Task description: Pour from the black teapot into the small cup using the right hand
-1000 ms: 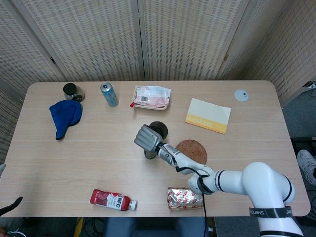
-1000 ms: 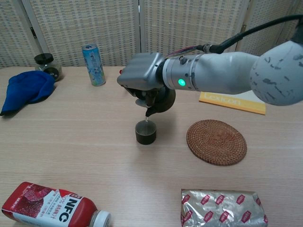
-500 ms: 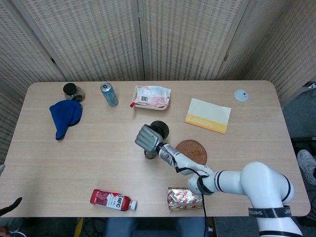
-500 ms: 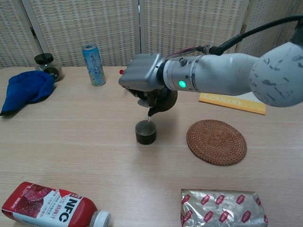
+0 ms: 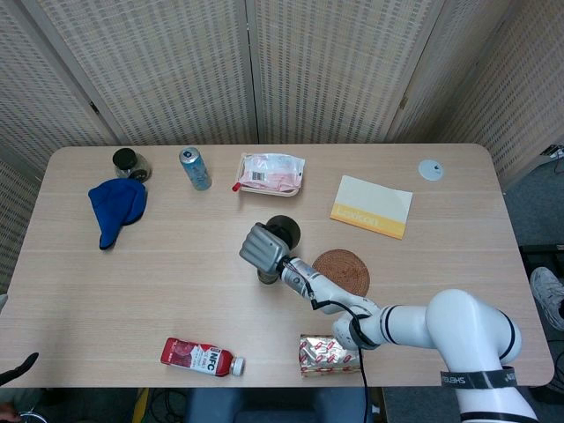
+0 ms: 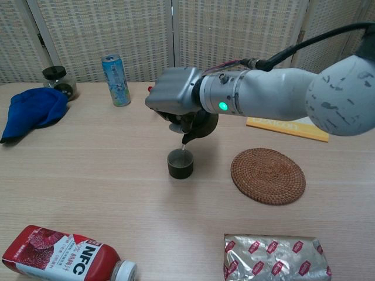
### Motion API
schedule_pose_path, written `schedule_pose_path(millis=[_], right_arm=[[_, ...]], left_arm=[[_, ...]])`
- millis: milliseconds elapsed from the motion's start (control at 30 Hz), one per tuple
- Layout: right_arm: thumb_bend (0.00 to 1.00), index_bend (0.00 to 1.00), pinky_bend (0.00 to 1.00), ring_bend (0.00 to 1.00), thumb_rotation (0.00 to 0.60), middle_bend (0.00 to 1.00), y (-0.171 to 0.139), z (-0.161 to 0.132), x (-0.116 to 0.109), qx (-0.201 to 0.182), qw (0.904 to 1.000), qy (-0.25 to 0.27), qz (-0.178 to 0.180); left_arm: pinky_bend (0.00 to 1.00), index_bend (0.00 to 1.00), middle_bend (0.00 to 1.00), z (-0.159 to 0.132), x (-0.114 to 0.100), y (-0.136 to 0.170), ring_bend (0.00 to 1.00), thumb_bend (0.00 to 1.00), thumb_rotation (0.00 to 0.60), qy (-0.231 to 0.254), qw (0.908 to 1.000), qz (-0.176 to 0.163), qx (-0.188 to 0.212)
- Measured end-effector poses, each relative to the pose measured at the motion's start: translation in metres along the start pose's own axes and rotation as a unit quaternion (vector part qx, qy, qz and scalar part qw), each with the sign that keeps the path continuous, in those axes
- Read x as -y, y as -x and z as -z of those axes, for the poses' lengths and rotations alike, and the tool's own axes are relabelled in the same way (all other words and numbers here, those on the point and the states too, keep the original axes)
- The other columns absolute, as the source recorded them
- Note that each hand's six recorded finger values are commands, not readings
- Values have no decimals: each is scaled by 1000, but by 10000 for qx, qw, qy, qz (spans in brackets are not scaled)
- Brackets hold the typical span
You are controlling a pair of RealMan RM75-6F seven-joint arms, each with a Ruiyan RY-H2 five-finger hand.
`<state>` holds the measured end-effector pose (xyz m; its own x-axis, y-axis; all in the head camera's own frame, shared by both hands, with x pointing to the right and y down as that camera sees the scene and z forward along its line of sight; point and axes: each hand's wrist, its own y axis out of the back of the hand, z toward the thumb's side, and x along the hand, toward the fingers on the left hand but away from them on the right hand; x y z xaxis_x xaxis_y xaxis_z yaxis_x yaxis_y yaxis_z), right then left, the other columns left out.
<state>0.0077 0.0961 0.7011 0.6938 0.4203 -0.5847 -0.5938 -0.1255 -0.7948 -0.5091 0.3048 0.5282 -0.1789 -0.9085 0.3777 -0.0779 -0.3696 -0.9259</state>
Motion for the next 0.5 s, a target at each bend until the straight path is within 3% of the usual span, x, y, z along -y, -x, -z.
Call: schedule_pose_path(millis=[500], right_arm=[[543, 973, 582, 933, 600, 1000, 1, 0, 0, 31, 9998, 218, 13]], left_arm=[[0, 0, 0, 2, 0, 0, 0, 134, 600, -4, 10000, -2, -15]])
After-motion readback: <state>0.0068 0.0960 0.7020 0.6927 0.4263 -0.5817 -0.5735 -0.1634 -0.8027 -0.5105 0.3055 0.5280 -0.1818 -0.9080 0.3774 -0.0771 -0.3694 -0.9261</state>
